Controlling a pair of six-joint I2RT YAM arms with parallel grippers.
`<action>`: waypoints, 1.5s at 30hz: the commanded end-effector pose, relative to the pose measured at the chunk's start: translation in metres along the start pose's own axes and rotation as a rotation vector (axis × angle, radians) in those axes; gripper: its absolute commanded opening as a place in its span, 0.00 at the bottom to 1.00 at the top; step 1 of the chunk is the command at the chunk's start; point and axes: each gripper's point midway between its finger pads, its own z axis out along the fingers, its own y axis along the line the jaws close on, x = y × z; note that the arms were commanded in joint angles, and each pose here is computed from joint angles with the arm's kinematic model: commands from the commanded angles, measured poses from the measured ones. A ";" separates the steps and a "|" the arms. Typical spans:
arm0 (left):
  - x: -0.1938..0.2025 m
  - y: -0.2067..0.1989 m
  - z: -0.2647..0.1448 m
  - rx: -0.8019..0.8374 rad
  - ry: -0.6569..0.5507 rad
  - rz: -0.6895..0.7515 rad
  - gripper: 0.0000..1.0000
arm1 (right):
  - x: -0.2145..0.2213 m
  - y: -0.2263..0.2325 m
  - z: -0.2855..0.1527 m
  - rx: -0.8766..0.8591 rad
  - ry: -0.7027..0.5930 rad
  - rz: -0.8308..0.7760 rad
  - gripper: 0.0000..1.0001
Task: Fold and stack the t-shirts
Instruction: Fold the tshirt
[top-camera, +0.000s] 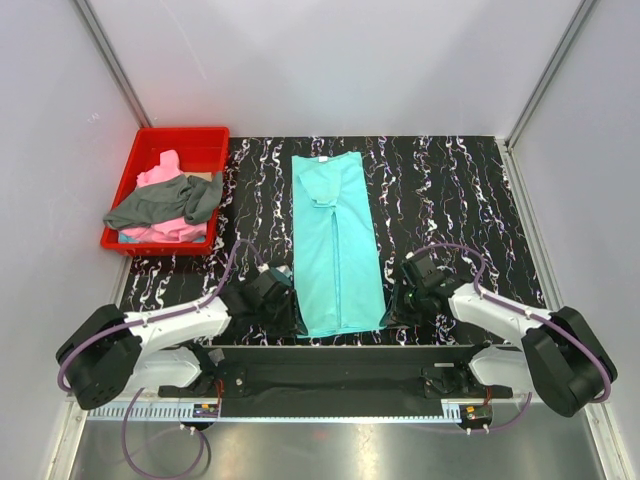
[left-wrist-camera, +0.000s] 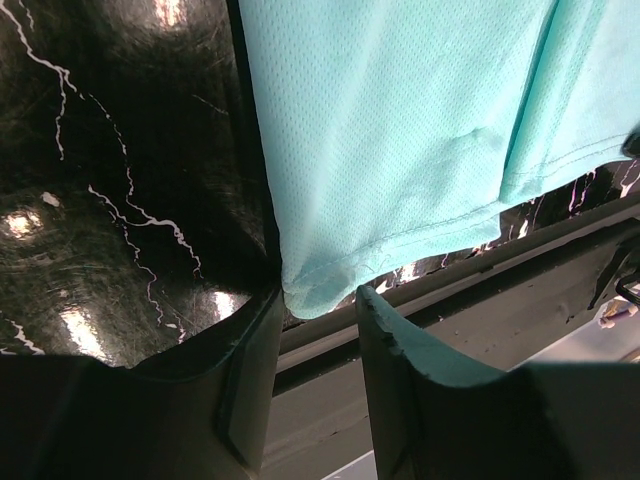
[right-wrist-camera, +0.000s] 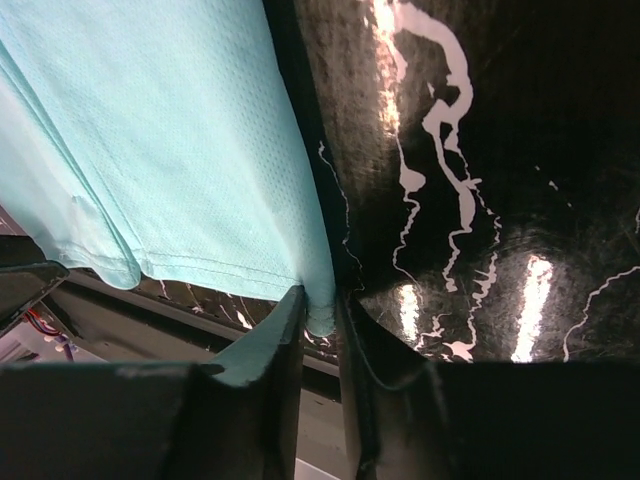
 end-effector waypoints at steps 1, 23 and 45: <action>0.015 0.021 0.000 -0.063 0.043 -0.018 0.43 | 0.006 0.000 0.000 -0.014 0.009 0.004 0.22; 0.019 0.011 -0.001 0.020 0.047 -0.035 0.31 | 0.009 0.009 -0.004 -0.071 -0.002 0.003 0.26; -0.042 -0.031 -0.015 0.093 -0.026 -0.062 0.00 | -0.035 0.052 -0.037 -0.096 -0.137 -0.129 0.00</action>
